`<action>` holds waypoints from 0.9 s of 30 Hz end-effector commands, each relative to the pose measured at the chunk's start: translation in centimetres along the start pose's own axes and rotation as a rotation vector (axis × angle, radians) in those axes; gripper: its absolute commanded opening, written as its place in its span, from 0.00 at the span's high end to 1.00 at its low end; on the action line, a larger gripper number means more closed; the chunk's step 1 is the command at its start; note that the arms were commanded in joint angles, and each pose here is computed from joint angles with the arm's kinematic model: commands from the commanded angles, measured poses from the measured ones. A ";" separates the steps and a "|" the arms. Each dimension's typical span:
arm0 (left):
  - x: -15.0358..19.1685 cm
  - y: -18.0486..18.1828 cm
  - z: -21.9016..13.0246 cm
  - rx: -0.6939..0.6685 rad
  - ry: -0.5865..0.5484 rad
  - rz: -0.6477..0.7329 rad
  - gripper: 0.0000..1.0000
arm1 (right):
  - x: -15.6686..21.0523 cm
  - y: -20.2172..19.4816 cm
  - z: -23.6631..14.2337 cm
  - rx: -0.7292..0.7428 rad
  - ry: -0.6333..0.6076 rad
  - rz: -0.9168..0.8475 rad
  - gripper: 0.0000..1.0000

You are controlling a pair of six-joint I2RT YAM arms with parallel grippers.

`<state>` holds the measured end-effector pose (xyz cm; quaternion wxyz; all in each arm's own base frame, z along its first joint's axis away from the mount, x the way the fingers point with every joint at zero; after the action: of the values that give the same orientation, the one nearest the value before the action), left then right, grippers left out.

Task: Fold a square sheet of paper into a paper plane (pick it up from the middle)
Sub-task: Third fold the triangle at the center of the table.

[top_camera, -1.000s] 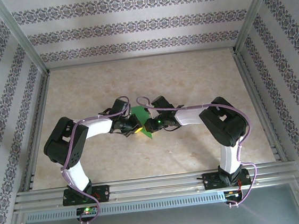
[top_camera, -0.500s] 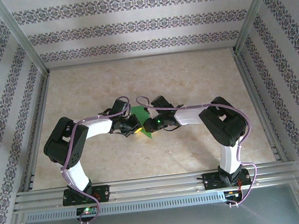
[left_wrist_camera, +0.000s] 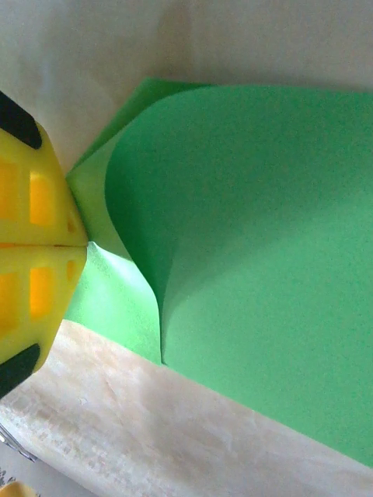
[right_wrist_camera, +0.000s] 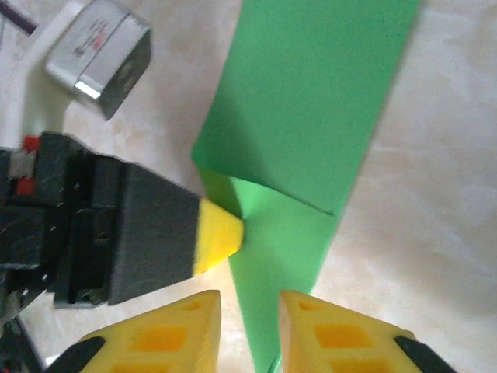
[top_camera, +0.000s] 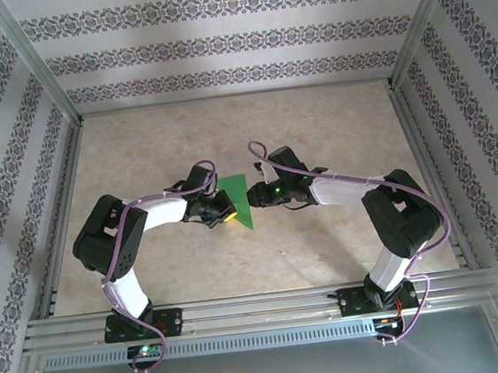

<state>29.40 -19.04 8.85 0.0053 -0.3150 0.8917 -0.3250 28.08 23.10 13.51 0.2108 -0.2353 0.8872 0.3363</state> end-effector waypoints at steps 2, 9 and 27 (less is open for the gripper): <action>-0.1 2.3 1.4 -0.124 -0.013 -0.024 0.93 | 1.8 1.4 1.1 -0.057 0.089 -0.006 0.81; -0.1 2.3 1.4 -0.142 0.000 0.000 0.93 | 2.7 2.1 3.4 -0.067 0.157 -0.015 0.90; 0.0 2.2 1.4 -0.157 0.009 0.022 0.93 | 2.1 1.6 3.2 -0.069 0.139 0.007 0.91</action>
<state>29.94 -19.34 8.88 0.0097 -0.2959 0.8989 -0.3229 25.39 25.79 8.62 0.1113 -0.2673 0.8990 0.3286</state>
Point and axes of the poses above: each hand's point on the last joint's axis, 136 mm out from that joint toward the fingers, its own z axis out along the fingers, its own y axis along the line the jaws close on, x = y × z, the point moved 9 cm from there along -z, back along the fingers, and after that the axes turned 15 degrees about -z, right-handed, at the moved point
